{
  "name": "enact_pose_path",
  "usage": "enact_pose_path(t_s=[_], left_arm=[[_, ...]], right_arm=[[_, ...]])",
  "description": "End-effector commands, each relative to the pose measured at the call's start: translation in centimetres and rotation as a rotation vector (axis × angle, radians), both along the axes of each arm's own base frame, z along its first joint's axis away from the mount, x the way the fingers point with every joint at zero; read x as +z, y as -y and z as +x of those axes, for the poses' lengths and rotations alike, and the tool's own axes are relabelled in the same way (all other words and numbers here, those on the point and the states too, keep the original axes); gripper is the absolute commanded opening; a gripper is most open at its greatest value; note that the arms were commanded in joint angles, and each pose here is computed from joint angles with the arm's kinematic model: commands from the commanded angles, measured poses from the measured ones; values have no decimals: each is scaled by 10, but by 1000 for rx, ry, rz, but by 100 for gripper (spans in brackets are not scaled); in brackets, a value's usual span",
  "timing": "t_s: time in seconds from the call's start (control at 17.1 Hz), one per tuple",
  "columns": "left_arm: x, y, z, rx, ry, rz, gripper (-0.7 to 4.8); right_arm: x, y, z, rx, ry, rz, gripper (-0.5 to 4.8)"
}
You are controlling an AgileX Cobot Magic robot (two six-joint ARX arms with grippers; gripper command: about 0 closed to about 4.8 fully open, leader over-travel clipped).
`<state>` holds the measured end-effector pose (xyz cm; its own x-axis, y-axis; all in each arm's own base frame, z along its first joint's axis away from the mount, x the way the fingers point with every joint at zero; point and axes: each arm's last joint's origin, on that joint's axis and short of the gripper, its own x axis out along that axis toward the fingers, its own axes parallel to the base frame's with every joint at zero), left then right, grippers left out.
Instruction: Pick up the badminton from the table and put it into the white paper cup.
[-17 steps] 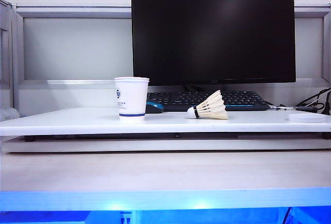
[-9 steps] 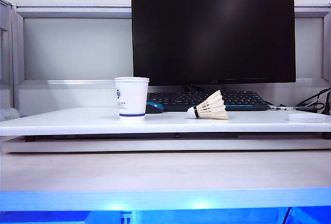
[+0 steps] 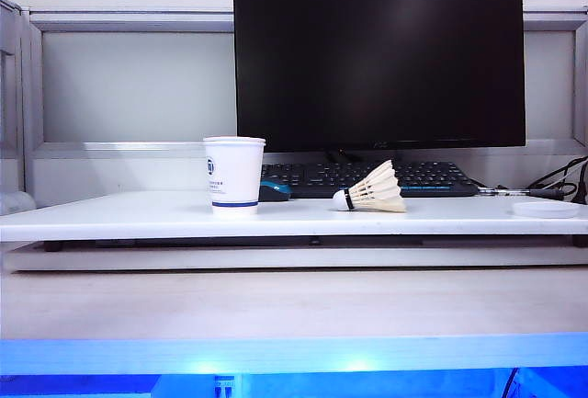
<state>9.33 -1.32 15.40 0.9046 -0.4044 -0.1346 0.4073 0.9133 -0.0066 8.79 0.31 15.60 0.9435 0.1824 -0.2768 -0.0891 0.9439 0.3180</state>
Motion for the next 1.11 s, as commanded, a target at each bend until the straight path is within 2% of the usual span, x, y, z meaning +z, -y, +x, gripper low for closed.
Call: enact_pose_path(t_s=[0.06, 0.12, 0.18, 0.23, 0.58, 0.7, 0.82, 0.88, 0.93, 1.11], left_arm=[[-1, 1, -1, -54, -26, -13, -5], [-1, 1, -1, -55, -26, -13, -5], [-1, 2, -1, -56, -26, -14, -5], [-1, 3, -2, -104, -26, -21, -5], [-1, 3, -2, -126, -26, -25, -5], [-1, 3, -2, -125, -41, -55, -5], [-1, 3, -2, -123, -46, -64, -5], [-1, 3, -2, -123, -46, -64, -5], [-1, 3, -2, -122, -47, -64, -5], [-1, 3, -2, -122, -46, -64, -5]], right_arm=[[16, -2, 1, 74, 121, 64, 210], [19, -3, 0, 76, 134, 80, 245], [26, -3, -1, 71, 156, 105, 334], [45, -3, -6, 79, 206, 133, 442], [67, -4, -12, 119, 268, 150, 443], [74, -5, -8, 144, 263, 155, 443], [94, -6, 17, 209, 255, 163, 443], [103, -6, 33, 227, 246, 166, 465], [120, -10, 80, 319, 152, 190, 479], [121, -30, 115, 411, 119, 169, 479]])
